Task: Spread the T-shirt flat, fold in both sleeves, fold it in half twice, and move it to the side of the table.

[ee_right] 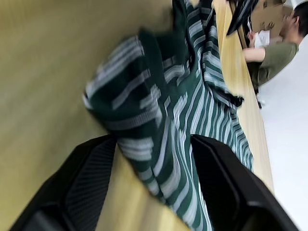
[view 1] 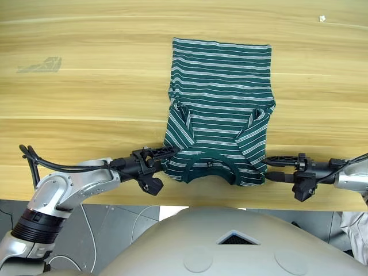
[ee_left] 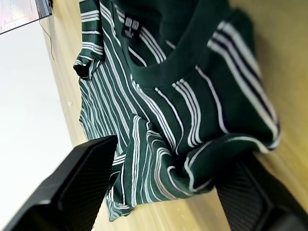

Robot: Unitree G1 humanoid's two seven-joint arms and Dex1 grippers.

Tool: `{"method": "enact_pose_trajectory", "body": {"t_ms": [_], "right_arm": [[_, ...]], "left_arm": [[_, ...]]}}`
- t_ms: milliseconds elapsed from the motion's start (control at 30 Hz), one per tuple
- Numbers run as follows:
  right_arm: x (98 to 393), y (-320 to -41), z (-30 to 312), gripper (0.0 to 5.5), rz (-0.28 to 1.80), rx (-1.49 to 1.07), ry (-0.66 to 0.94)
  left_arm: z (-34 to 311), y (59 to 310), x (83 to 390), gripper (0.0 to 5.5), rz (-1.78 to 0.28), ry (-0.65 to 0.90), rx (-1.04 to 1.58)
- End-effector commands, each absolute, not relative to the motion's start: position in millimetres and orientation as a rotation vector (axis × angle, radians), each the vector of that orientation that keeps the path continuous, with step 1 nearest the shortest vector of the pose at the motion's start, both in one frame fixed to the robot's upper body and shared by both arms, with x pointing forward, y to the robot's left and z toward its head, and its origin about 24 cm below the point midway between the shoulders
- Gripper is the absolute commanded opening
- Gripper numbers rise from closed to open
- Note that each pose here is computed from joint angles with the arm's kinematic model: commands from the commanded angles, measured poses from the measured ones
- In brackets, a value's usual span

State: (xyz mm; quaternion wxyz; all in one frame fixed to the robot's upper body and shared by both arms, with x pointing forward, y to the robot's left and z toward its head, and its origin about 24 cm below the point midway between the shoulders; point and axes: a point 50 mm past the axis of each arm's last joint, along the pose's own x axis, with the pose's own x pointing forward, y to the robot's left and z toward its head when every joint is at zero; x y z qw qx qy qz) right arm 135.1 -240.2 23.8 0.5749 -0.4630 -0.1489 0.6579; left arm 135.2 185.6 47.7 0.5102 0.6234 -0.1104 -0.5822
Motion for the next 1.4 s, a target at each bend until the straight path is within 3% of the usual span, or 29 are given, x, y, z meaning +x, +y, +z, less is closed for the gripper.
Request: {"method": "enact_pose_trajectory", "body": {"t_ms": [33,433,567,667,767,933,1133,1233,1400], "right_arm": [[128,-241,17,2.55,1.603,-1.073,-0.272],[134,-243,16,0.14,1.562,-1.066,-0.242],[136,-240,15,0.03,1.556,-1.048,-0.229],[137,-238,13,0.03,1.528,-0.960,-0.135],[140,-235,22,0.03,1.499,-0.716,0.126],[155,-237,64,0.03,1.513,-0.220,0.411],[154,-241,91,0.02,1.572,-0.063,0.485],[148,-245,98,0.02,1.589,-0.009,0.519],[140,-251,112,0.02,1.589,0.061,0.463]], "left_arm": [[34,200,122,2.94,-1.519,-0.111,1.534],[24,217,129,0.69,-1.481,-0.034,1.563],[22,217,126,0.01,-1.484,-0.030,1.537],[23,216,121,0.00,-1.470,-0.011,1.474],[34,212,117,0.00,-1.426,0.040,1.343],[82,209,122,0.00,-1.283,0.122,1.051],[120,218,120,0.00,-1.269,0.293,0.877],[135,236,118,0.00,-1.229,0.402,0.902],[144,244,93,0.00,-1.255,0.513,0.808]]}}
